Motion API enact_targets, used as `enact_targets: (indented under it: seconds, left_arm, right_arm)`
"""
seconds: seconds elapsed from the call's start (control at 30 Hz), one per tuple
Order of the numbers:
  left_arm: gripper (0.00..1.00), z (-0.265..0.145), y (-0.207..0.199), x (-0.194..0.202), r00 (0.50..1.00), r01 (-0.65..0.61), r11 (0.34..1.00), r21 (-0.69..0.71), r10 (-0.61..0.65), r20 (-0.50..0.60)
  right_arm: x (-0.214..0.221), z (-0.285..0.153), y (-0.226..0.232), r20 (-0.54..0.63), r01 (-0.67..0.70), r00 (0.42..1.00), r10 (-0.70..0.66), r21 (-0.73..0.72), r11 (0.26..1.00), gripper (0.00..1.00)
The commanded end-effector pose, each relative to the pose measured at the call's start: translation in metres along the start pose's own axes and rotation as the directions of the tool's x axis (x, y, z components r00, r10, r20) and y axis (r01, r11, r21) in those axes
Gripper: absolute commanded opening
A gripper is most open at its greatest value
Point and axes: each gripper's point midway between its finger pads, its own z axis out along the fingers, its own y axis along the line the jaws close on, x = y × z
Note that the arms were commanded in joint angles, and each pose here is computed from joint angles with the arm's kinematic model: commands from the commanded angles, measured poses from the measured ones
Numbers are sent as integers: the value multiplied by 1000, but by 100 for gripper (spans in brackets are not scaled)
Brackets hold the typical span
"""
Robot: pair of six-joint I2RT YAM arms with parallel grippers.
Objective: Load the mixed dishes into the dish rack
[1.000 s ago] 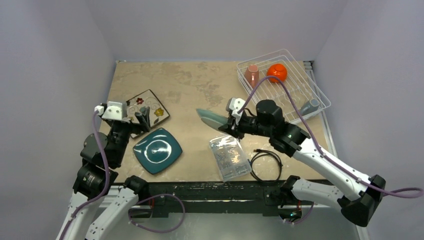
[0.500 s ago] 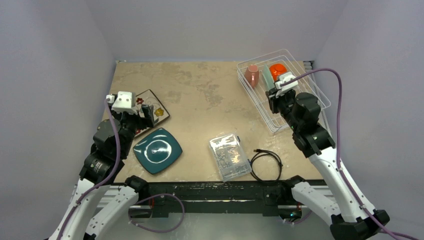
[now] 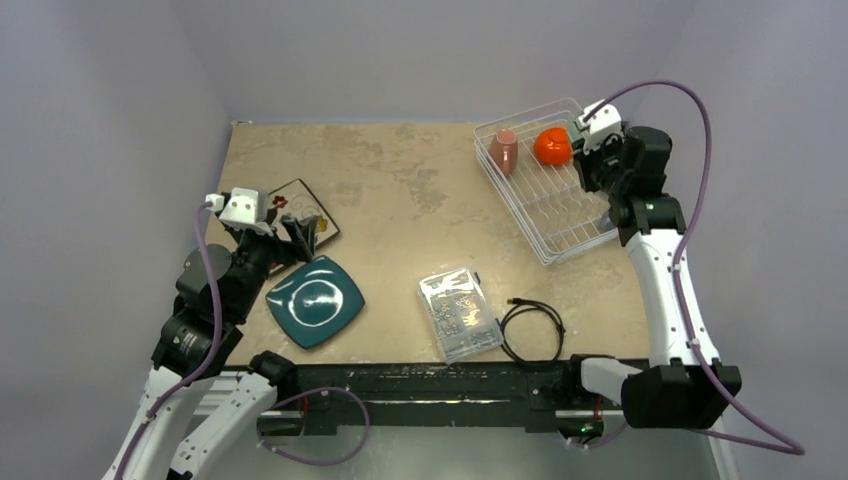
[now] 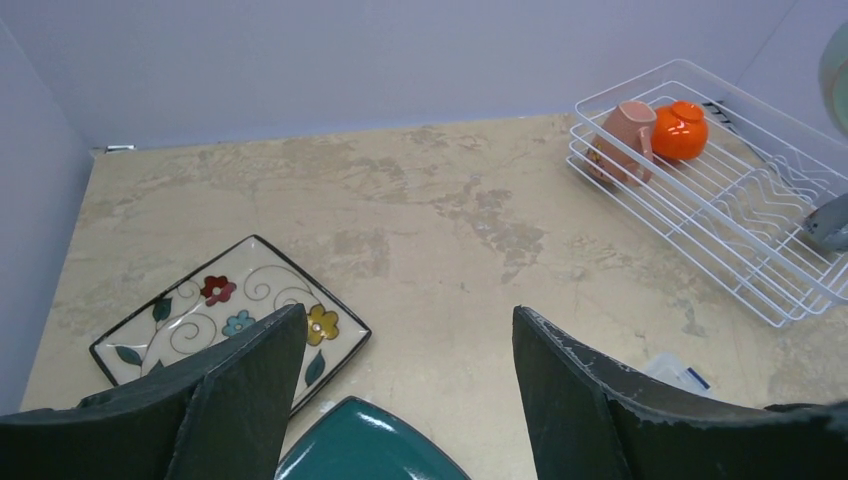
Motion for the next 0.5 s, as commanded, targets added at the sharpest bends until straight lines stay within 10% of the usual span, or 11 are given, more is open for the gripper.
enact_targets:
  seconds: [0.0, 0.47]
  left_arm:
    - [73, -6, -9, -19, 998, 48, 998, 45, -51, 49]
    - [73, -9, -22, -21, 996, 75, 990, 117, -80, 39]
  right_arm:
    - [-50, -9, -32, 163, 79, 984, -75, -21, 997, 0]
    - [-13, 29, -62, 86, 20, 996, -6, -168, 986, 0]
